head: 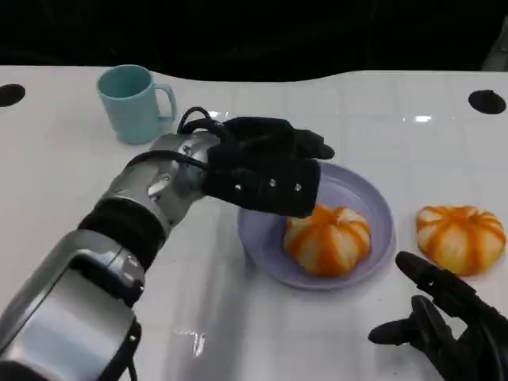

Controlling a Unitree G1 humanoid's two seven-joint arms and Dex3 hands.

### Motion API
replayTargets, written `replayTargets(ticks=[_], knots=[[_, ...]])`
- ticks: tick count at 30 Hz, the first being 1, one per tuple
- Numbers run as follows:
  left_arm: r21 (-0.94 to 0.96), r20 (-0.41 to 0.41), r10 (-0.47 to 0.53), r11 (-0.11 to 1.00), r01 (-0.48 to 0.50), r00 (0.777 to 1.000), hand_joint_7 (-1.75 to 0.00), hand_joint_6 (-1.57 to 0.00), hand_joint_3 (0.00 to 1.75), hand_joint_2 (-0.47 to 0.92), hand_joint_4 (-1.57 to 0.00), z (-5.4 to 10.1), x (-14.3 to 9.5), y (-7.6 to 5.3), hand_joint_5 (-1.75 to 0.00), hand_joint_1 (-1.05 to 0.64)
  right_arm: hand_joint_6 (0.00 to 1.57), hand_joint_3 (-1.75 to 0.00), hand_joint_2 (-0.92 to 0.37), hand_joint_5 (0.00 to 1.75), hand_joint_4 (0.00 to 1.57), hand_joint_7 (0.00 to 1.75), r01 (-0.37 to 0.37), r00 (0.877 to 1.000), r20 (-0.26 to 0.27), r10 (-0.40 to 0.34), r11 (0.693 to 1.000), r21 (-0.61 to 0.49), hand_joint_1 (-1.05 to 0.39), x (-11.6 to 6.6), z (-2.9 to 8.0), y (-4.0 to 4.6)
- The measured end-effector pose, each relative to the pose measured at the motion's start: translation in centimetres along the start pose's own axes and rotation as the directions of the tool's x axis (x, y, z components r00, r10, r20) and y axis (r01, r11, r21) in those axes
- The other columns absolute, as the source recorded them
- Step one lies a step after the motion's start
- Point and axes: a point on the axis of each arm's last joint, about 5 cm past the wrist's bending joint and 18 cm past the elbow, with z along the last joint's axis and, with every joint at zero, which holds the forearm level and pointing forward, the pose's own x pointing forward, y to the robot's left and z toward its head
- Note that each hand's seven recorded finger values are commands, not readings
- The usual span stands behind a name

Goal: Grasp the bread from the table and place it into the plate.

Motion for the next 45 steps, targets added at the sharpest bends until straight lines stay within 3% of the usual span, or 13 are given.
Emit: replayTargets(ticks=[4, 8, 10, 13, 16, 18, 19, 21, 23, 26, 28, 34, 45], knots=[[-0.098, 0.039, 0.065, 0.993, -0.061, 0.997, -0.06, -0.46, 0.51, 0.92, -0.48, -0.6, -1.1, 0.9, -0.14, -0.7, 1.02, -0.33, -0.92, 0.98, 0.81, 0.26, -0.001, 1.0, 0.001, 0.001, 1.0, 0.0, -0.75, 0.0, 0.0, -0.01], [-0.445, 0.108, 0.271, 0.873, -0.198, 0.956, -0.07, -0.5, 0.49, 0.92, -0.56, -2.8, -3.3, -1.9, -0.2, -0.66, 1.02, -0.33, -0.92, 0.98, 0.81, 0.26, 0.004, 1.0, 0.002, -0.004, 1.0, 0.001, -0.75, 0.0, 0.0, -0.1], [-0.497, 0.079, 0.283, 0.842, -0.208, 0.956, -0.07, -0.5, 0.49, 0.92, -0.56, -3.6, -3.8, -3.2, -0.2, -0.66, 1.02, -0.33, -0.92, 0.98, 0.8, 0.26, 0.004, 1.0, 0.003, -0.004, 1.0, 0.002, -0.74, 0.0, 0.0, -0.11], [-0.556, 0.067, 0.303, 0.803, -0.216, 0.951, -0.06, -0.52, 0.51, 0.92, -0.58, -3.9, -4.3, -3.7, -0.29, -0.66, 1.02, -0.33, -0.92, 0.98, 0.81, 0.26, -0.003, 1.0, 0.006, 0.003, 1.0, 0.002, -0.75, 0.2, 0.1, -0.02], [-0.811, 0.077, 0.447, 0.548, -0.206, 0.891, -0.06, -0.53, 0.51, 0.92, -0.58, -4.3, -5.5, -5.1, -0.33, -0.66, 1.02, -0.33, -0.92, 0.98, 0.81, 0.26, -0.001, 1.0, 0.006, 0.001, 1.0, 0.002, -0.75, 0.1, 0.1, -0.07], [-0.866, 0.059, 0.445, 0.468, -0.175, 0.894, -0.06, -0.53, 0.51, 0.92, -0.57, -4.5, -5.9, -6.4, -0.34, -0.66, 1.02, -0.33, -0.92, 0.98, 0.81, 0.26, 0.001, 1.0, 0.005, -0.001, 1.0, 0.001, -0.75, 0.1, 0.1, -0.13], [-0.875, 0.046, 0.432, 0.452, -0.172, 0.901, -0.15, -0.67, 0.49, 0.92, -0.59, -4.7, -6.1, -6.9, -0.7, -0.65, 1.02, -0.33, -0.92, 0.98, 0.81, 0.26, 0.001, 1.0, 0.005, -0.001, 1.0, 0.0, -0.75, 0.1, 0.1, -0.13], [-0.951, 0.005, 0.457, 0.278, -0.137, 0.89, -0.24, -0.76, 0.48, 0.92, -0.58, -4.9, -7.0, -7.8, -1.04, -0.63, 1.02, -0.33, -0.92, 0.97, 0.81, 0.26, -0.003, 1.0, 0.005, 0.003, 1.0, 0.001, -0.75, 0.1, 0.1, -0.11], [-0.995, -0.035, 0.489, 0.06, -0.074, 0.872, -0.32, -0.78, 0.49, 0.92, -0.6, -5.0, -8.2, -8.9, -1.16, -0.62, 1.02, -0.33, -0.92, 0.98, 0.81, 0.26, -0.002, 1.0, 0.005, 0.002, 1.0, 0.001, -0.75, 0.1, 0.1, -0.13], [-0.993, -0.06, 0.467, -0.119, -0.004, 0.882, -0.37, -0.79, 0.51, 0.92, -0.61, -4.8, -10.0, -10.5, -1.21, -0.62, 1.02, -0.33, -0.92, 0.98, 0.81, 0.26, 0.001, 1.0, 0.003, -0.001, 1.0, -0.002, -0.75, 0.0, 0.1, -0.21], [-0.989, -0.074, 0.454, -0.151, -0.005, 0.888, -0.72, -0.7, 0.57, 0.92, -0.53, -4.7, -10.6, -10.8, -1.48, -0.6, 1.02, -0.33, -0.92, 0.98, 0.81, 0.26, -0.003, 1.0, 0.004, 0.003, 1.0, -0.002, -0.75, 0.1, 0.1, -0.15], [-0.977, -0.119, 0.423, -0.211, -0.03, 0.898, -1.23, -0.52, 0.55, 0.92, -0.5, -3.9, -12.6, -11.8, -1.67, -0.54, 1.01, -0.33, -0.92, 0.97, 0.8, 0.26, -0.001, 1.0, 0.002, 0.001, 1.0, -0.001, -0.75, 0.0, 0.1, -0.22], [-0.921, -0.281, 0.377, -0.364, -0.138, 0.883, -1.42, -0.5, 0.5, 0.92, -0.55, -2.1, -14.2, -14.5, -1.74, -0.51, 1.02, -0.33, -0.92, 0.98, 0.8, 0.26, -0.004, 1.0, 0.002, 0.004, 1.0, -0.002, -0.75, 0.0, 0.1, -0.19]])
